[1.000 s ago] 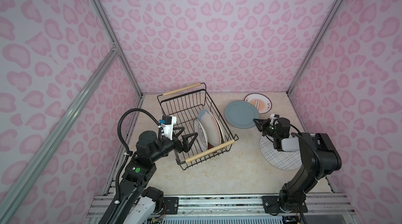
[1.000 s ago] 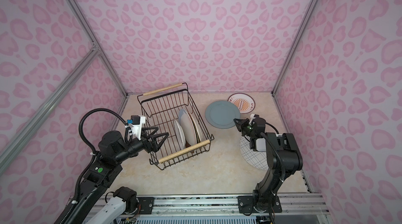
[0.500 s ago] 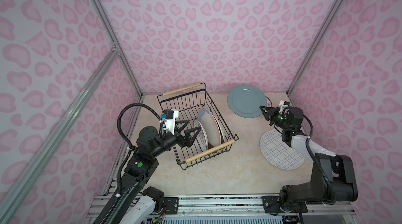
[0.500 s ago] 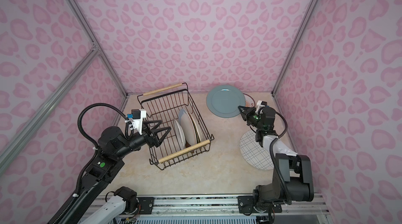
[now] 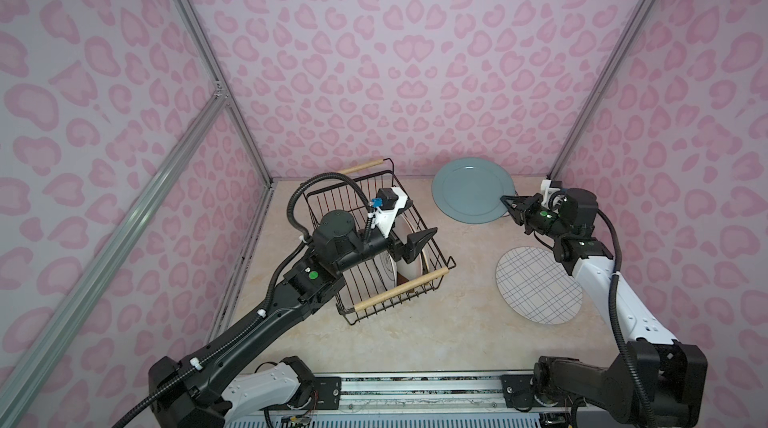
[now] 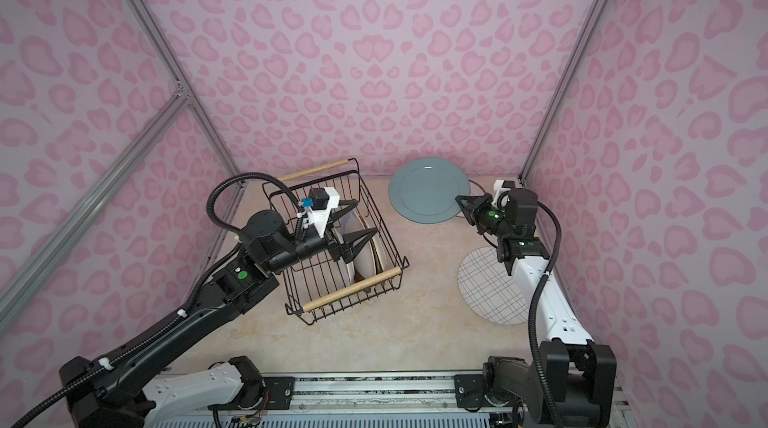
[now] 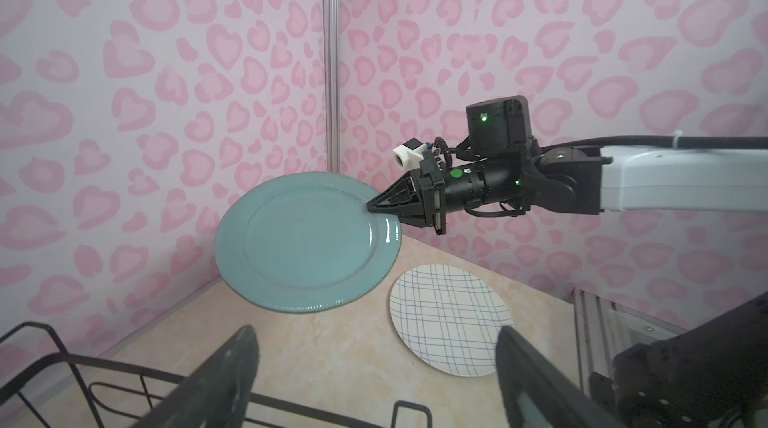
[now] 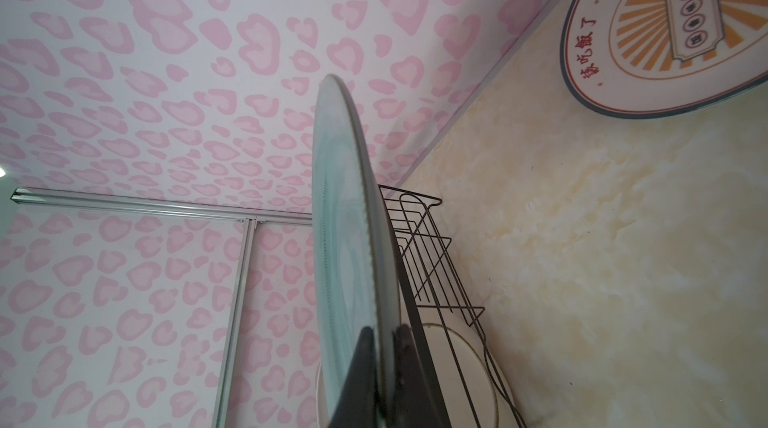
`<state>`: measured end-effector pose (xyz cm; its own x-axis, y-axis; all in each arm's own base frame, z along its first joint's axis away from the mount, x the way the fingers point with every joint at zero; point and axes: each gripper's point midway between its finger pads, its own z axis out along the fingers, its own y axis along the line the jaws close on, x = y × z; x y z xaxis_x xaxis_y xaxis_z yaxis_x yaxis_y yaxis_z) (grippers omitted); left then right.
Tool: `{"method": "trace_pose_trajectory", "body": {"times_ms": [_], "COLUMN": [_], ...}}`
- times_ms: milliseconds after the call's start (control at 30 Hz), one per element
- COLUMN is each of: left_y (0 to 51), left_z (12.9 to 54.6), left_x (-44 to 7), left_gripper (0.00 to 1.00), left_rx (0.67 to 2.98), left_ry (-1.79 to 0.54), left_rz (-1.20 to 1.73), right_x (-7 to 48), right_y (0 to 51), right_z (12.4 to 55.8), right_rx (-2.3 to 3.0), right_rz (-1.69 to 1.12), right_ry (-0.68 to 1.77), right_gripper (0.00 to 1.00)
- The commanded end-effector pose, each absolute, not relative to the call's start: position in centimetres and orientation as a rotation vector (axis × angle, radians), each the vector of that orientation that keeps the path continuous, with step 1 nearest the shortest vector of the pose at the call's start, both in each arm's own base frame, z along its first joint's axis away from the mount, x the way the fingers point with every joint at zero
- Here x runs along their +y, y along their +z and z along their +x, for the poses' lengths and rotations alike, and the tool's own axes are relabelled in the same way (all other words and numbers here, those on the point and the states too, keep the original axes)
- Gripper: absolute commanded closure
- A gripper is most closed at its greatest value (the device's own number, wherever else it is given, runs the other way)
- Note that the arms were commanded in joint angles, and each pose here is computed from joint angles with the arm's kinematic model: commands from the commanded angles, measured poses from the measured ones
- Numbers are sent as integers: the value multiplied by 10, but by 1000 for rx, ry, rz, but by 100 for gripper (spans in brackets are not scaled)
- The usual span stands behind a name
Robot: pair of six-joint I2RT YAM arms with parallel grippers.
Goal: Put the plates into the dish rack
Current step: 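Lift the grey-green plate upright while the left gripper reaches over to grasp its rim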
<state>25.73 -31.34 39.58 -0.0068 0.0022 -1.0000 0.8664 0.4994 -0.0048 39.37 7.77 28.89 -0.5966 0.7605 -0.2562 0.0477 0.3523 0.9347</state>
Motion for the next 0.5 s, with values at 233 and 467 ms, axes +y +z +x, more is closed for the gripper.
{"method": "trace_pose_trajectory", "body": {"times_ms": [233,467], "left_y": [351,334], "left_z": [285,300], "left_x": [-377,-401], "left_gripper": [12,20], "left_rx": [1253,1143], "left_ry": [-241,-8], "left_rz": [1225,1299], "right_x": [84,86], "right_y": [323,336], "right_z": [385,378], "right_rx": [1877,1857], "right_rz": [634,628], "right_ry": [1330,1344], "right_gripper": [100,100]}}
